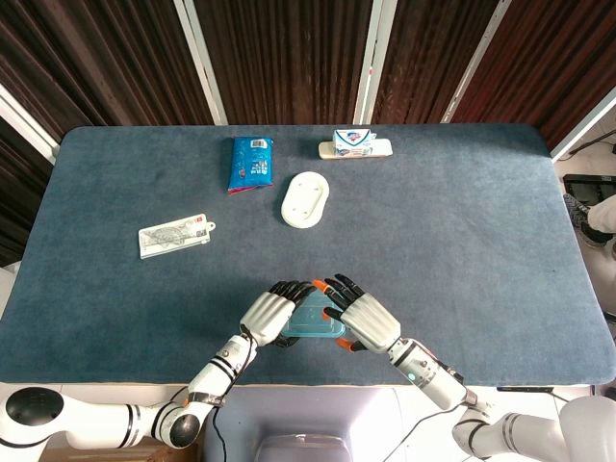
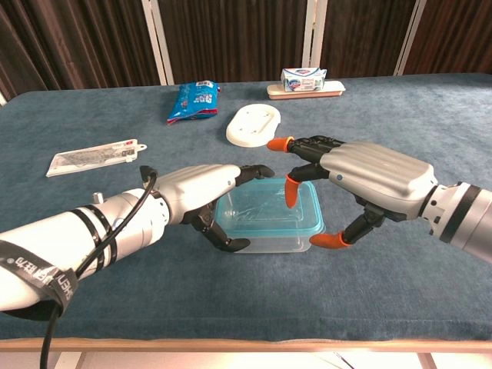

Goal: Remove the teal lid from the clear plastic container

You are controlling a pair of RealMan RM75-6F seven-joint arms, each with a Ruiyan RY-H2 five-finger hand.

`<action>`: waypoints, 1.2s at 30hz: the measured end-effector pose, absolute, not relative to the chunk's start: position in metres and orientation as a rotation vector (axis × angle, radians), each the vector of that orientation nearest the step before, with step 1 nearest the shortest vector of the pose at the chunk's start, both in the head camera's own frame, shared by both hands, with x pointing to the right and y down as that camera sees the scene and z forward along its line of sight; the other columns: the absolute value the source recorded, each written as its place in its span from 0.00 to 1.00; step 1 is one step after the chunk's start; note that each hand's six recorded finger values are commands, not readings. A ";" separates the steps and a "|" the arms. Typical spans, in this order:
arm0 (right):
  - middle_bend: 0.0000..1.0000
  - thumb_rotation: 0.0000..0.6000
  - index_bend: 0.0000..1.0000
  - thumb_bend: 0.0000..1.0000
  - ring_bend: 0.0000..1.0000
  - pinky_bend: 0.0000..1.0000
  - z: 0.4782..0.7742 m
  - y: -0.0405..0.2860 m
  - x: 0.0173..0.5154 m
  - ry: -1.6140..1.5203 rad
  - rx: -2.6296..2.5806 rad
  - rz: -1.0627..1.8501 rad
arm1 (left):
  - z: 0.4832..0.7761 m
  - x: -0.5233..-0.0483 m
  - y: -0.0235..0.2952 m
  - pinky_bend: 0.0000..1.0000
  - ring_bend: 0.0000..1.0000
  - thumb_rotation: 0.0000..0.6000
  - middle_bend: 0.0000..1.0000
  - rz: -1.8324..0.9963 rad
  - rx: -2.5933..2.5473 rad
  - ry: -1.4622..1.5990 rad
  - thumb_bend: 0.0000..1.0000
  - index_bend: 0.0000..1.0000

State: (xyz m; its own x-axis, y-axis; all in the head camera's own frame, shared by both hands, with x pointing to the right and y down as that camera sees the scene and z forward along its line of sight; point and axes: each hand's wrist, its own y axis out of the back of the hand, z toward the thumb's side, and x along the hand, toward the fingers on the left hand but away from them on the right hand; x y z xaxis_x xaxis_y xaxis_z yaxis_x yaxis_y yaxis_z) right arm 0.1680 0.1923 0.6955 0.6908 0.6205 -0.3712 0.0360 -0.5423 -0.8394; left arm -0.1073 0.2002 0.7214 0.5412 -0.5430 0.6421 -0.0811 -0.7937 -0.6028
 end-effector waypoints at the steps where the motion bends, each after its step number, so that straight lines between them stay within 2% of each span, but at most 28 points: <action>1: 0.00 1.00 0.55 0.41 0.00 0.00 0.696 0.192 0.167 -0.505 -2.022 0.840 | 0.721 -0.107 0.200 0.68 0.64 1.00 0.59 -1.194 -2.268 0.503 0.31 0.00; 23: 0.00 1.00 0.55 0.41 0.00 0.00 0.689 0.184 0.165 -0.542 -2.018 0.834 | 0.723 -0.105 0.208 0.67 0.64 1.00 0.59 -1.173 -2.242 0.462 0.31 0.00; 36: 0.02 1.00 0.59 0.43 0.00 0.00 0.701 0.176 0.167 -0.554 -2.001 0.870 | 0.720 -0.104 0.211 0.68 0.64 1.00 0.58 -1.159 -2.242 0.453 0.31 0.00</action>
